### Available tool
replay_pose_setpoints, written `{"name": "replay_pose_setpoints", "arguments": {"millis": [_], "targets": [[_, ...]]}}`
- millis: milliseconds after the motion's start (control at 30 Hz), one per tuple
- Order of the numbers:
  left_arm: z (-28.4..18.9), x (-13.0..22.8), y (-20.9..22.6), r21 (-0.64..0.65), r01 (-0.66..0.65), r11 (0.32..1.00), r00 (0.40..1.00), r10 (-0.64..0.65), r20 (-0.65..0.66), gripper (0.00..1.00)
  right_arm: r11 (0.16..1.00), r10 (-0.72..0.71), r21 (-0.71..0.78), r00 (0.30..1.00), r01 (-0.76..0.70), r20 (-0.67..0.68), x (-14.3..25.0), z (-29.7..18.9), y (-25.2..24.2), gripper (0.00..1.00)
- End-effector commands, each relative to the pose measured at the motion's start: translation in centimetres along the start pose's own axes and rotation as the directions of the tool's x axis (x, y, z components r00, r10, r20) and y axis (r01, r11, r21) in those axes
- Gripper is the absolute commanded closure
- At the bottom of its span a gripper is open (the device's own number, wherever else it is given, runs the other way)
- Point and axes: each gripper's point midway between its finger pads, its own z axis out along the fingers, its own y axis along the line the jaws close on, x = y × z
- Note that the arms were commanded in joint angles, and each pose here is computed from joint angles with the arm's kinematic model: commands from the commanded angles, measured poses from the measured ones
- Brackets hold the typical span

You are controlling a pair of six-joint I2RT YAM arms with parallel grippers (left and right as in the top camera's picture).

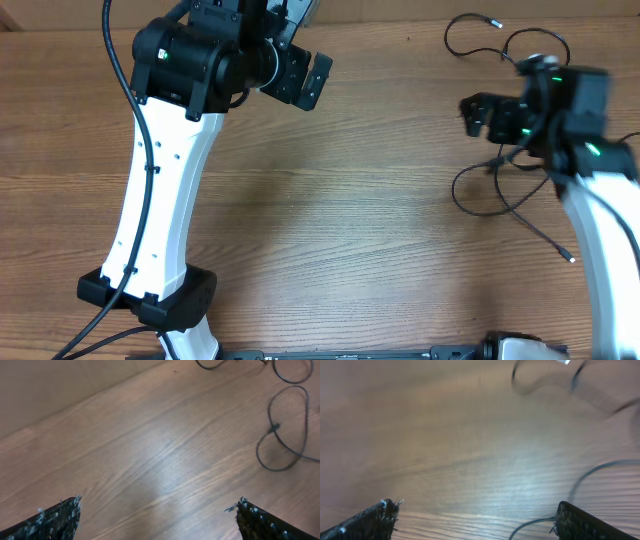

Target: Untangle cables

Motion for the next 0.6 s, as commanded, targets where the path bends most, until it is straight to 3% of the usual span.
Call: {"name": "replay_pose_setpoints", "arguments": {"millis": [0,100,200,267,367,500,567], "targets": [[-6.8,-2.2,1.2,-0.128,0.006,0.992,0.985,0.017,0.174,0.00,0.982,-0.027,0.188,0.993,0.006,0.111,-0.7,-7.8,-1.2,0.00],[-15.0,-3.1,0.2,-0.249,-0.034,0.968,0.933,0.120,0.339,0.00,0.976,-0.049,0.218,0.978,0.004,0.202,-0.1,-13.5,-0.3,0.00],[-24.2,-2.5,-0.5,-0.443,0.036,0.896,0.846,0.209,0.491,0.00,0.979,-0.084,0.203,0.931,0.011,0.355,-0.2,-19.1,1.3,0.00],[-28.0,-1.2,-1.6,-0.486,0.062,0.872,0.807,0.243,0.539,0.00,0.979,-0.105,0.202,0.892,0.016,0.440,0.0,-21.9,2.0,0.00],[-29.2,1.0,-1.9,-0.529,0.070,0.846,0.818,0.256,0.516,0.00,0.979,-0.110,0.202,0.879,0.016,0.464,1.2,-22.7,2.1,0.00],[-28.5,3.5,0.0,-0.639,0.160,0.752,0.860,0.211,0.464,0.00,0.978,-0.088,0.209,0.924,0.008,0.373,3.5,-19.8,1.0,0.00],[-27.5,4.2,0.1,-0.653,0.171,0.738,0.874,0.192,0.446,0.00,0.977,-0.074,0.213,0.944,0.003,0.322,4.8,-18.2,0.4,0.00]]}}
